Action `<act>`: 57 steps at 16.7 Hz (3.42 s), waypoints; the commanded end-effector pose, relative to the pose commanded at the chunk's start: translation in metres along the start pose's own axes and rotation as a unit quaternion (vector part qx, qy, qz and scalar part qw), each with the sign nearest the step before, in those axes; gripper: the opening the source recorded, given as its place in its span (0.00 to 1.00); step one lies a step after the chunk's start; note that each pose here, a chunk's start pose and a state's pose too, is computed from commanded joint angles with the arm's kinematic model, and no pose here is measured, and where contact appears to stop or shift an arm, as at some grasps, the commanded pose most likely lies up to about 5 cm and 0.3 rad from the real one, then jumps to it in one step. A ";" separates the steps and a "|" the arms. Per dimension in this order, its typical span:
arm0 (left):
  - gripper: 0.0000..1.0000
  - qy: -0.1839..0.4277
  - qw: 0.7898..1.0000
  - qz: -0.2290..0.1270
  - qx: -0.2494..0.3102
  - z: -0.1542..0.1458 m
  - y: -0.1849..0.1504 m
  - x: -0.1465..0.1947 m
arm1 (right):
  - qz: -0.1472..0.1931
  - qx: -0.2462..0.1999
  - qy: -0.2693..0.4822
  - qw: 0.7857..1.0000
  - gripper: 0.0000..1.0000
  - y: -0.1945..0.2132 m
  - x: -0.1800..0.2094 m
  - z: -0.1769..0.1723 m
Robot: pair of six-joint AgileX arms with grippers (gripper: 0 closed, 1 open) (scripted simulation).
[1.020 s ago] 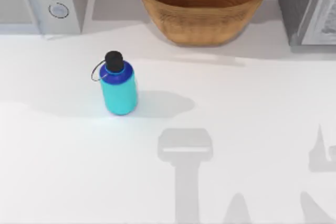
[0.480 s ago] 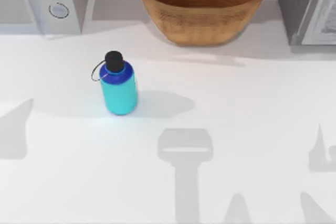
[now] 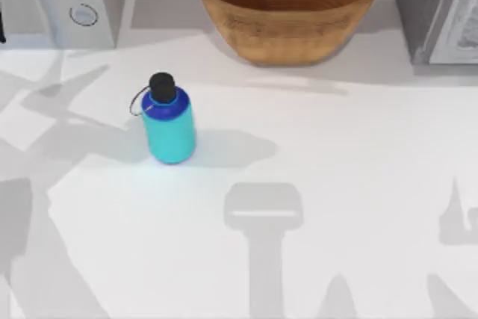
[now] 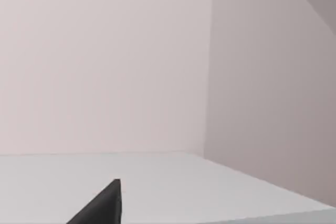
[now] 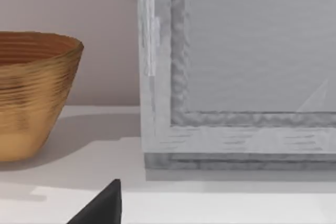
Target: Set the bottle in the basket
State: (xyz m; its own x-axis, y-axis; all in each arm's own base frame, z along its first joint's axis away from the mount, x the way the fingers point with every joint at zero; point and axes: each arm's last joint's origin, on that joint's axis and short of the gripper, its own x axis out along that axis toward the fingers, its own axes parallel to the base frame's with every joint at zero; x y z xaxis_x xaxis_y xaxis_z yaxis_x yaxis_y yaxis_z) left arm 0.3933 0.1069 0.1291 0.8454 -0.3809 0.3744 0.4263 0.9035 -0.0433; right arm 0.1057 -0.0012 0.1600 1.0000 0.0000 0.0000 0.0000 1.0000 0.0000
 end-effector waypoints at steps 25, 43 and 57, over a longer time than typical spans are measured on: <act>1.00 0.191 0.965 -0.182 -0.014 -0.081 -0.180 -0.069 | 0.000 0.000 0.000 1.000 1.00 0.000 0.000 0.000; 1.00 0.191 0.965 -0.182 -0.014 -0.104 -0.203 -0.024 | 0.000 0.000 0.000 1.000 1.00 0.000 0.000 0.000; 0.02 0.191 0.965 -0.182 -0.014 -0.104 -0.203 -0.024 | 0.000 0.000 0.000 1.000 1.00 0.000 0.000 0.000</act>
State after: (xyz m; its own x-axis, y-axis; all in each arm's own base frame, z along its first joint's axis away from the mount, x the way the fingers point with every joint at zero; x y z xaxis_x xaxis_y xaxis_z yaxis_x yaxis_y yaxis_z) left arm 0.3200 -0.0875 0.0330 0.6928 -0.7211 0.0017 0.7211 0.6928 -0.0005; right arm 0.1057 -0.0012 0.1600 1.0000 0.0000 0.0000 0.0000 1.0000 0.0000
